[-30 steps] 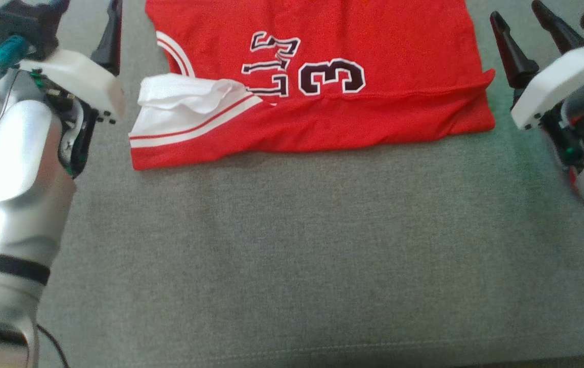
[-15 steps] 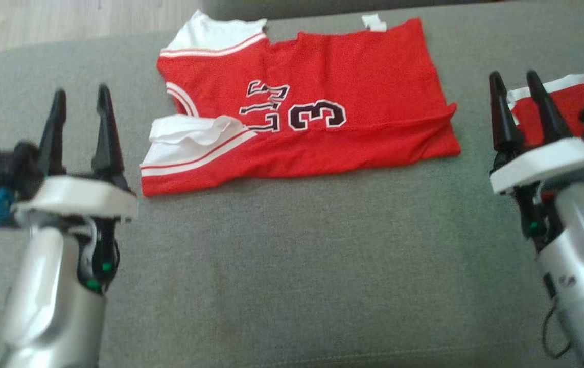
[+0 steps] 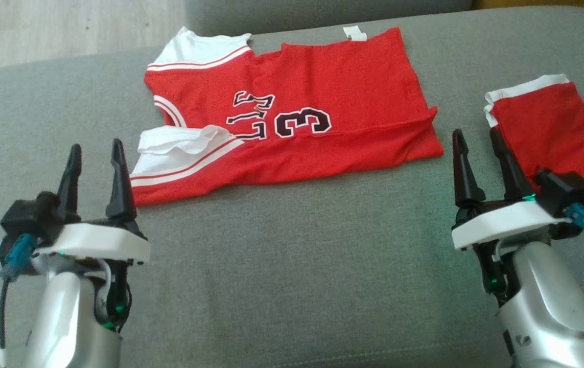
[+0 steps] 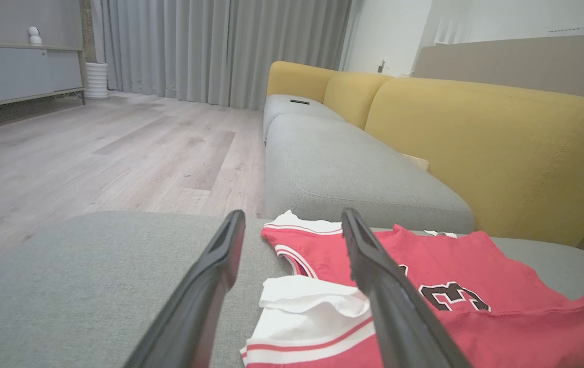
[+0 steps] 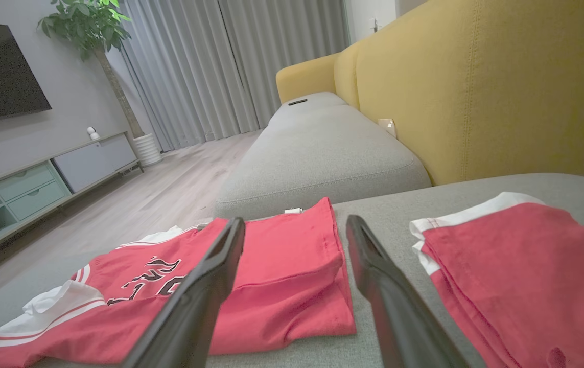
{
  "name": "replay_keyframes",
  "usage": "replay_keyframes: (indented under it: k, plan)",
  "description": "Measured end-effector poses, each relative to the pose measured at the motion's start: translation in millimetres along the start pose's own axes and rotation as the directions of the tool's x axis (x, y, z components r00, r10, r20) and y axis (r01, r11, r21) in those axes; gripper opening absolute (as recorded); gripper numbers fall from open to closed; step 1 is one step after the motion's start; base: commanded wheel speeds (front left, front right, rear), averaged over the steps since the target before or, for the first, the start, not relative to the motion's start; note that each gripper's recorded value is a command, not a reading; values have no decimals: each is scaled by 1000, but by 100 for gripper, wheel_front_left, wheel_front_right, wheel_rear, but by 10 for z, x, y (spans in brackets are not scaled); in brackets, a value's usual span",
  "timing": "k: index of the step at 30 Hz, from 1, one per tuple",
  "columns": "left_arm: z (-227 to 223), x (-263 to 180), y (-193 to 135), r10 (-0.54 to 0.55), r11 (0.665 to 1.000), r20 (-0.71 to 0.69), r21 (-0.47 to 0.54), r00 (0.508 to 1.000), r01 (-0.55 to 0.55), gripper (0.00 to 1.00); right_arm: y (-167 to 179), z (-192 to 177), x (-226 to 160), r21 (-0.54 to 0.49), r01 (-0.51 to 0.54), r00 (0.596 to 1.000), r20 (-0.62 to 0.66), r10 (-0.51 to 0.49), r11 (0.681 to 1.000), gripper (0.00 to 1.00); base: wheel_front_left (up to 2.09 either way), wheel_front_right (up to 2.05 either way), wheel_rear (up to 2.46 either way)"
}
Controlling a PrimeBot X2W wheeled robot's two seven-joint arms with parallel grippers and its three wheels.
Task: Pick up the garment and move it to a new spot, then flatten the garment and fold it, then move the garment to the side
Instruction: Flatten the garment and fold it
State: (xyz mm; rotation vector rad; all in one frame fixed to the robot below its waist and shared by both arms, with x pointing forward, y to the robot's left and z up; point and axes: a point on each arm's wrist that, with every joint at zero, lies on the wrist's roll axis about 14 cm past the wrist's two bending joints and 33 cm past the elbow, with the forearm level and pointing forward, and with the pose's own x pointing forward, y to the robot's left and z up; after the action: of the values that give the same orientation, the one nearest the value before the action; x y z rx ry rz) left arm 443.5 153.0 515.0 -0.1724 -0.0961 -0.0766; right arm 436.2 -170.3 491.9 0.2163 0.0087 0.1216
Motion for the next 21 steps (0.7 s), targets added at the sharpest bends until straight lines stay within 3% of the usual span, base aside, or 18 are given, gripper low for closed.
replay_keyframes:
  k: [10, 21]
  plan:
    - [-664, 22, 20, 4, 999, -198, 50, 980, 6, 100, -63, -63, 25, -6, 24, 1000, -7, -24, 1000, 100, 0, 0, 0]
    - [-1386, 134, 182, 41, 993, -442, 115, 896, 11, 100, -172, -201, 46, -15, 50, 997, -52, -50, 999, 100, 0, 0, 0]
